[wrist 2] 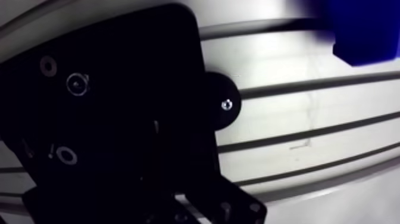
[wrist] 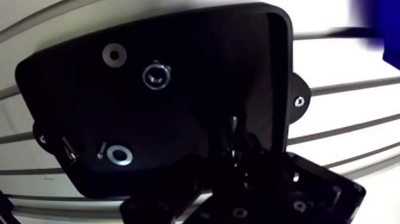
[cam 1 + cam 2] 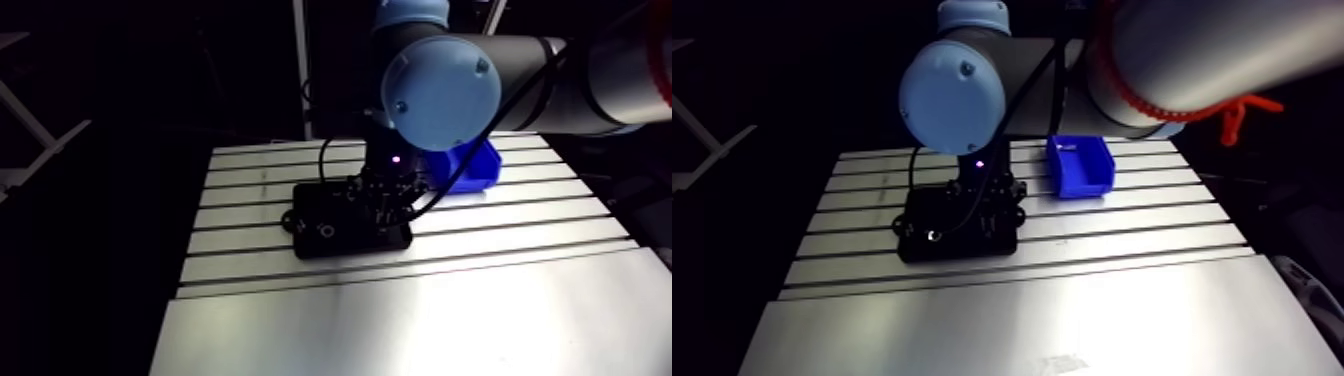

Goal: Pick up the M10 bolt from the tray and put it into the blue bin.

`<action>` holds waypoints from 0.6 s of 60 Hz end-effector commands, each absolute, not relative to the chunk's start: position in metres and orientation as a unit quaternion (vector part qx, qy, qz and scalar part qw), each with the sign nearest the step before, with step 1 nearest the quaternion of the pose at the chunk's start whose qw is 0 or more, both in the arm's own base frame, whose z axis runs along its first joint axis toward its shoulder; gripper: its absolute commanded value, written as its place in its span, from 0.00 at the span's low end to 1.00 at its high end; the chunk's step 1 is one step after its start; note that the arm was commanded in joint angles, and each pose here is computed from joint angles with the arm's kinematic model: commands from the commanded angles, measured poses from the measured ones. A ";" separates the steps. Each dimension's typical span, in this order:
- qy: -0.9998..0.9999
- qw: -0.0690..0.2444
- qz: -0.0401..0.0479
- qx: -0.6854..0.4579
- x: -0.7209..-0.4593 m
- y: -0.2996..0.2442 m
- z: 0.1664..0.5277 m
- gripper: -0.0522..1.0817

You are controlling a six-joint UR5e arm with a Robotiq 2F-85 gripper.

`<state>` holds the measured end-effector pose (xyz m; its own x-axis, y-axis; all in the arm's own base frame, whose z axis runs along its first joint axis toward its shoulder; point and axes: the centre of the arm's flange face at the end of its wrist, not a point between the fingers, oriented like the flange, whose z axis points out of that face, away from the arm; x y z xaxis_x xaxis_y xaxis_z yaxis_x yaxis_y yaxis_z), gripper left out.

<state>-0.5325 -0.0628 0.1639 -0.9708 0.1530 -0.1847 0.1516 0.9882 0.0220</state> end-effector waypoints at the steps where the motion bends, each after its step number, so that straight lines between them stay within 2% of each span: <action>1: 0.993 0.090 0.004 0.077 -0.533 -0.063 0.164 0.75; 21: 0.994 0.076 0.003 0.076 -0.536 -0.062 0.172 0.85; 29: 0.996 0.066 -0.003 0.066 -0.536 -0.064 0.184 0.92; 36: 0.997 0.059 -0.002 0.056 -0.536 -0.071 0.192 0.95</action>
<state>-0.5360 -0.0636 0.1795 -0.9806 0.1383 -0.1391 0.1384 0.9903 0.0093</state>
